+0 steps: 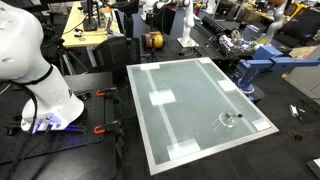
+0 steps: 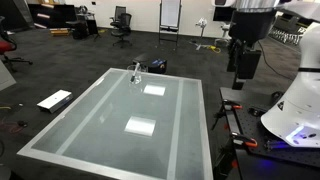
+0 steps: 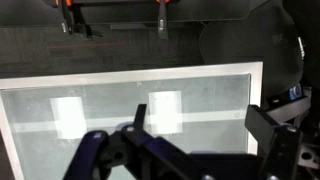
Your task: Pick up the marker from the cup and put it on the table
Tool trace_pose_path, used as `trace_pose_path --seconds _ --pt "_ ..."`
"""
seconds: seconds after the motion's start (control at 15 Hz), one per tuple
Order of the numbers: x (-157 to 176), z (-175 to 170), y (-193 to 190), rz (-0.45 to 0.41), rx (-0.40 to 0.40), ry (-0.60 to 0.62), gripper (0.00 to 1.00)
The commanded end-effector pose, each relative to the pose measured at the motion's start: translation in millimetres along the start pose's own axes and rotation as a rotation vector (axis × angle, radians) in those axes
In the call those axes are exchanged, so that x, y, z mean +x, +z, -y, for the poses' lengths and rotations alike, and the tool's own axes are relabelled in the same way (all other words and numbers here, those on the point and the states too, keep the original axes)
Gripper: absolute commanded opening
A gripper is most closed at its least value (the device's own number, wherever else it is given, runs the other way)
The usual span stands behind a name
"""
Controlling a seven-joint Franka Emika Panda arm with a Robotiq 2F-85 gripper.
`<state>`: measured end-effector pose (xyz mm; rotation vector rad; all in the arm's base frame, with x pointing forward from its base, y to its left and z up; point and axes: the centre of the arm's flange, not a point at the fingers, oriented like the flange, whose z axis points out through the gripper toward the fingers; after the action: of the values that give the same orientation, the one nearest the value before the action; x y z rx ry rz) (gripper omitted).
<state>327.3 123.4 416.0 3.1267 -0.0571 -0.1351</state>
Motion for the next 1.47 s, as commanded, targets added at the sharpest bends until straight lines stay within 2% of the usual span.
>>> trace_pose_path --seconds 0.0,0.47,0.6,1.07,1.4 --pt "0 0 0 0.0 0.0 0.0 1.0" --pt "0 0 0 0.0 0.0 0.0 1.0" --pt "7 1 0 -0.026 -0.021 0.022 1.0" --pt "49 -15 -5 -0.205 -0.056 0.171 1.0" --pt "91 -44 -8 -0.335 -0.072 0.365 1.0"
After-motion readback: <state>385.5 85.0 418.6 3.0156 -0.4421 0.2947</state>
